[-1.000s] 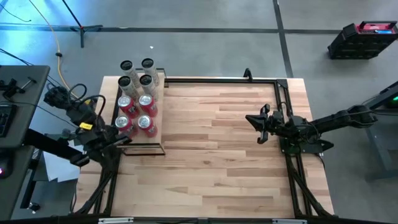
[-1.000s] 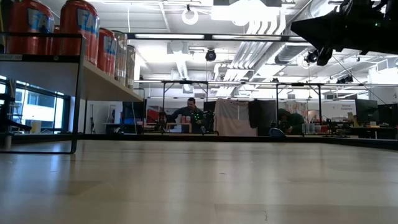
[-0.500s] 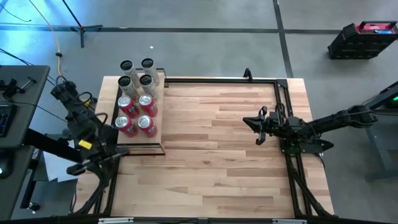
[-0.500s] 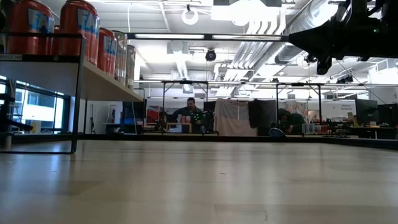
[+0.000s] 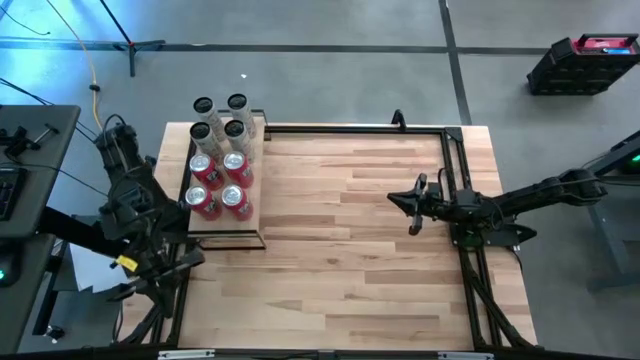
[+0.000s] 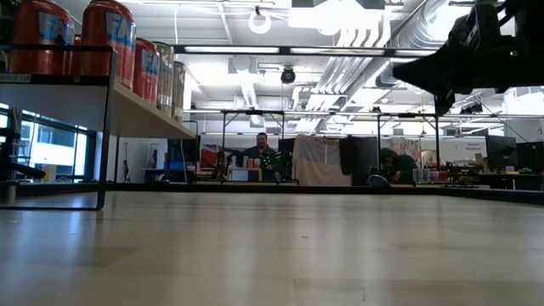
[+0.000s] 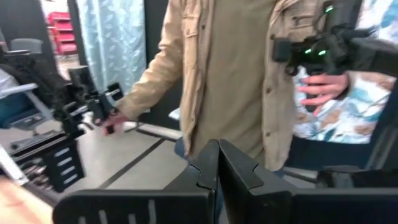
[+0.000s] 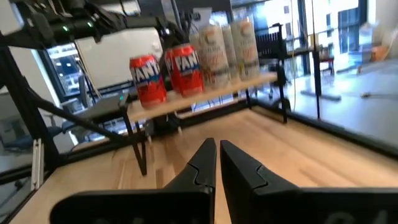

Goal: Place canned beverage on shelf
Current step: Return to Home Position

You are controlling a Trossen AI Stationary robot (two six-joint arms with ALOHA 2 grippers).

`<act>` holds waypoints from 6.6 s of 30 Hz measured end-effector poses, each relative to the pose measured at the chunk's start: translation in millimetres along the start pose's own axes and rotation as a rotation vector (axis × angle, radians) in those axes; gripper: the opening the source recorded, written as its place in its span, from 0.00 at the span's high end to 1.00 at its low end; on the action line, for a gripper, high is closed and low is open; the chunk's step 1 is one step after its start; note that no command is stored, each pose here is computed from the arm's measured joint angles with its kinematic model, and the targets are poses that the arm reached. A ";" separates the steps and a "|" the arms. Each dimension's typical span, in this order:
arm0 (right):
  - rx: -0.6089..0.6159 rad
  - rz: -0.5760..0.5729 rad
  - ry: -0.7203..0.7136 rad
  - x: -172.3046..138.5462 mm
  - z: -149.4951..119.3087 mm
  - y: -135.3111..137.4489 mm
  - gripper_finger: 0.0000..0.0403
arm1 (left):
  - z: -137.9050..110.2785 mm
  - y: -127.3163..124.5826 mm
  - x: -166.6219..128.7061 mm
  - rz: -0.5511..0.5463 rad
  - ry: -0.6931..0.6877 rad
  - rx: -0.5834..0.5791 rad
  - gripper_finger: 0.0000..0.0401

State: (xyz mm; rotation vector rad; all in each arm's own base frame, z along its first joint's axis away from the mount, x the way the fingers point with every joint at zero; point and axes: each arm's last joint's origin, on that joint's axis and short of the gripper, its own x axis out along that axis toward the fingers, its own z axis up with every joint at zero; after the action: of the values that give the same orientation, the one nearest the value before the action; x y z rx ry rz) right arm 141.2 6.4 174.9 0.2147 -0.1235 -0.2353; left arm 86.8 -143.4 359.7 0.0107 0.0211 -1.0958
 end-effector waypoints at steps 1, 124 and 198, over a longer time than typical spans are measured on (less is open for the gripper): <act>0.008 -0.003 0.015 0.0 -1.6 -0.3 0.98 | -0.7 -1.6 1.2 0.012 0.005 0.009 1.00; -0.076 -0.049 0.241 -3.0 -23.9 -5.7 0.98 | -175.5 -8.3 -55.5 0.766 -0.135 0.015 1.00; -0.076 -0.049 0.241 -3.0 -23.9 -5.8 0.98 | -175.8 -8.0 -55.8 0.785 -0.130 0.014 1.00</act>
State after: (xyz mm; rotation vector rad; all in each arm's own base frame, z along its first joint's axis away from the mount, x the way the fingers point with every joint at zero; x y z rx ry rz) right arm 140.6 6.3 150.2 0.1688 0.1294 -0.2605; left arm 52.1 -94.0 185.2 -0.0370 -0.1012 -0.3098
